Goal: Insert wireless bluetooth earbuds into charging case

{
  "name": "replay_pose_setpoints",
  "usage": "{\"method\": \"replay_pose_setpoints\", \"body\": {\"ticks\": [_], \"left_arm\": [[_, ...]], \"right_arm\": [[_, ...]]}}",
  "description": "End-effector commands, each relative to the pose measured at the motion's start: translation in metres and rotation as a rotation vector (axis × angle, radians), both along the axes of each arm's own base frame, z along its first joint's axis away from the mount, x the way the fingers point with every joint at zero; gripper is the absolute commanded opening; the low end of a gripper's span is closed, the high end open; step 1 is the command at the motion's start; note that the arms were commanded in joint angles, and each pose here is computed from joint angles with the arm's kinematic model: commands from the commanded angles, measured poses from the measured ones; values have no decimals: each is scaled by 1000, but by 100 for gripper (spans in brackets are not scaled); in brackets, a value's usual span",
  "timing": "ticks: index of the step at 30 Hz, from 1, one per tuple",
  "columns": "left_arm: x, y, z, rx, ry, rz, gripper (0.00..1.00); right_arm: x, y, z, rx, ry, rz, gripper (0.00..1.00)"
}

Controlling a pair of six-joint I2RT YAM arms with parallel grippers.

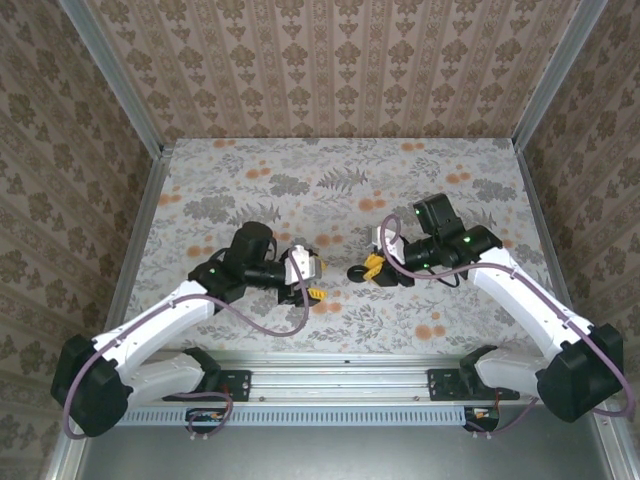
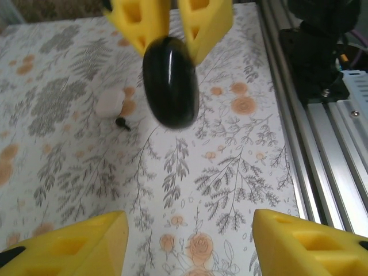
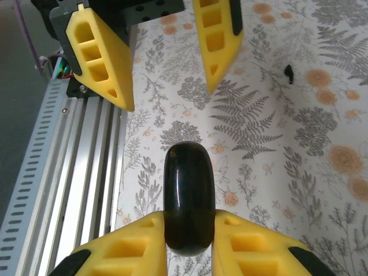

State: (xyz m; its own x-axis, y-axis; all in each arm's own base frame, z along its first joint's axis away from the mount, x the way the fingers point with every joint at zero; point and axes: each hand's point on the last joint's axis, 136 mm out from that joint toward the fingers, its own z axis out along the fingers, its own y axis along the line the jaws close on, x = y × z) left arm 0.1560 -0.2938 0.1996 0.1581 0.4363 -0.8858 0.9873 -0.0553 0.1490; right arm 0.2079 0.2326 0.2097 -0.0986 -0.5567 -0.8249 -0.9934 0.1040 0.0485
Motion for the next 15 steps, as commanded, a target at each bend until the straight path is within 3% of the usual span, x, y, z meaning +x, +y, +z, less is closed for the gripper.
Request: {"method": "replay_pose_setpoints", "body": {"ticks": [1,8,15], "left_arm": [[-13,-12,21,-53,-84,-132,58],[-20,-23,24,-61,-56,-165,58],[-19,-31,25,-80,15,-164,50]], "right_arm": [[-8,12,10,28,-29,74,21],[-12,23,8,35,-43,108,21],[-14,29,14,63,-90,123,21]]}}
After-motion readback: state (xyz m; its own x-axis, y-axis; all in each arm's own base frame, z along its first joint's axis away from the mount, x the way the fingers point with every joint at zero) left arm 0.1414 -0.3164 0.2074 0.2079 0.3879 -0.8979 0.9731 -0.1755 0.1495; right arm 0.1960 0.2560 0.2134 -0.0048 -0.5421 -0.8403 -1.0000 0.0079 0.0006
